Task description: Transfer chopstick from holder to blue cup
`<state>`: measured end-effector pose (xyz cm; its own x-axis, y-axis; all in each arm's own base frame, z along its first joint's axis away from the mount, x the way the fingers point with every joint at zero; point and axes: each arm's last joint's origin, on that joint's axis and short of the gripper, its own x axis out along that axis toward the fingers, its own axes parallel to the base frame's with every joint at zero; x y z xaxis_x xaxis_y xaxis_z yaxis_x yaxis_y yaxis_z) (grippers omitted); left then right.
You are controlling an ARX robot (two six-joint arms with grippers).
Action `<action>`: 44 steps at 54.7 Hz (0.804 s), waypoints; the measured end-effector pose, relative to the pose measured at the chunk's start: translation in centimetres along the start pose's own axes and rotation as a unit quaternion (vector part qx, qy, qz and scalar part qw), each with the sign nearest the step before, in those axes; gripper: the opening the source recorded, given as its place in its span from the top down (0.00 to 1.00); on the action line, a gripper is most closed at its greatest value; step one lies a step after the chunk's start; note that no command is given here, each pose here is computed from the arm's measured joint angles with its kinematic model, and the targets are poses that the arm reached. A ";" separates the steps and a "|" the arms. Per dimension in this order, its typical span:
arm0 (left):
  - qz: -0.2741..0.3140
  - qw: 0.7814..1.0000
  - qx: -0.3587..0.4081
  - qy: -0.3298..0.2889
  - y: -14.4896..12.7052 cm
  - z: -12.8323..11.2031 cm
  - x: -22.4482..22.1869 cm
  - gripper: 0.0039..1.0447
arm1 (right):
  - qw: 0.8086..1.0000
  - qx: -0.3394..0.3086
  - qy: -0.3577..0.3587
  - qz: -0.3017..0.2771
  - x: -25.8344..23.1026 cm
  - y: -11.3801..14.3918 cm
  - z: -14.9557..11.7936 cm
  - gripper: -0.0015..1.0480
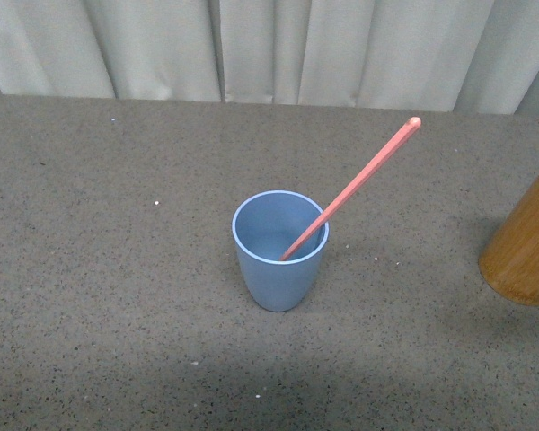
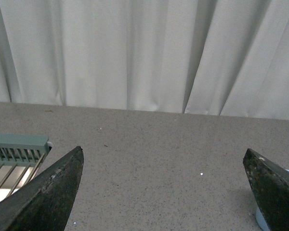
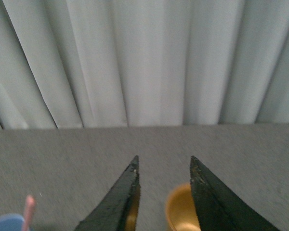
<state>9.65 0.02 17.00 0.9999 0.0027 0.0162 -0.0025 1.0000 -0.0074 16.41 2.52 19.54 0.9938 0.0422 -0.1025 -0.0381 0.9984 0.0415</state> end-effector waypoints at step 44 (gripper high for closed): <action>0.000 1.000 0.000 0.000 0.0 0.0 0.0 0.06 | 0.998 -0.019 -0.053 -0.018 -6.4 -2.4 -3.6 0.60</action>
<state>9.65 0.02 17.00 0.9999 0.0027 0.0170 -0.0025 1.0000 -0.0078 9.77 0.03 16.48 1.0000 0.0038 0.0017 -0.0038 1.0000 0.0025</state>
